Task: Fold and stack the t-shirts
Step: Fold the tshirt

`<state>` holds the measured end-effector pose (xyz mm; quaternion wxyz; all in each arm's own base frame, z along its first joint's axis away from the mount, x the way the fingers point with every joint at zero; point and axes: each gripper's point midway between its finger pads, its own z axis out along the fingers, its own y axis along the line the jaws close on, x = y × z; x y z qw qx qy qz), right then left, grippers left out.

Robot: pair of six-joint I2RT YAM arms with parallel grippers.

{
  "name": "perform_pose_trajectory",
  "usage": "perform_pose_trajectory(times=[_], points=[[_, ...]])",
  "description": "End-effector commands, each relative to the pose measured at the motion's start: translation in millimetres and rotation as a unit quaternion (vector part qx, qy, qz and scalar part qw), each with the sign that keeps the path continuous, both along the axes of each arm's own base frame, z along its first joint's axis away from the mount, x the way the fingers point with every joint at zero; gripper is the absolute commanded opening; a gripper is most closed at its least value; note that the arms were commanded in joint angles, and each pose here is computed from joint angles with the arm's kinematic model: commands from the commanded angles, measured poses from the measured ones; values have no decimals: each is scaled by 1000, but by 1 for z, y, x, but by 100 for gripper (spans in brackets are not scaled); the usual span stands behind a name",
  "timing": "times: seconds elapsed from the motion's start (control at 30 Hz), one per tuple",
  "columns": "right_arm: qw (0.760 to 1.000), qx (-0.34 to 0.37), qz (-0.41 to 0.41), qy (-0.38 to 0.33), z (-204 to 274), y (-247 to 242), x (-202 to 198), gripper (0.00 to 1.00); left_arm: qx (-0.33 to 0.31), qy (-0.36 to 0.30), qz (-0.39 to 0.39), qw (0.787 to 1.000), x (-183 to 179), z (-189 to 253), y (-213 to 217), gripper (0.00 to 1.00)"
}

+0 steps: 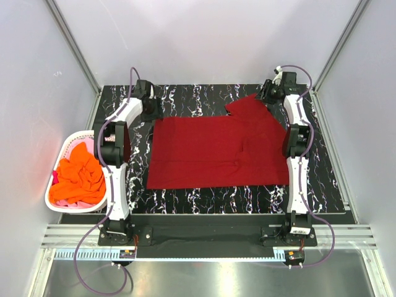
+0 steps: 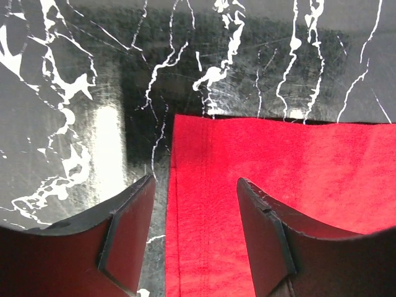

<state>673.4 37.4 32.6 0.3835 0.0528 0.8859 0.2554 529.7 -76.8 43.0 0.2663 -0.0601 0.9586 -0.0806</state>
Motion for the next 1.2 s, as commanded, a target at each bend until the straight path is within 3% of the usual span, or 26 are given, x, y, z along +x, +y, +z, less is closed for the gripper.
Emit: perform_pose_trajectory(times=[0.0, 0.17, 0.3, 0.33, 0.47, 0.7, 0.83, 1.17], points=[[1000, -6, 8, -20, 15, -14, 3, 49, 0, -8, -10, 1000, 10, 2, 0, 61], [1000, -19, 1, -23, 16, -19, 4, 50, -2, 3, -18, 1000, 11, -10, 0, 54], [999, -30, 2, -21, 16, -24, 2, 53, -23, 9, -34, 999, 11, -12, -9, 30], [998, -53, -2, -23, 14, -32, 2, 53, -23, 10, -36, 999, 10, -12, -10, 18], [998, -49, 18, -20, 13, -26, -4, 53, -25, 7, -41, 999, 11, -10, -10, 0], [997, -77, -12, -18, 16, -41, -1, 49, -49, 6, -46, 998, 13, -6, -19, 0], [999, -36, -5, -38, 42, -40, 1, 50, -58, 3, -38, 998, 15, -1, -21, 0], [998, -54, 5, -44, 65, -42, -10, 58, -66, -6, -33, 997, 16, 11, -24, 0]])
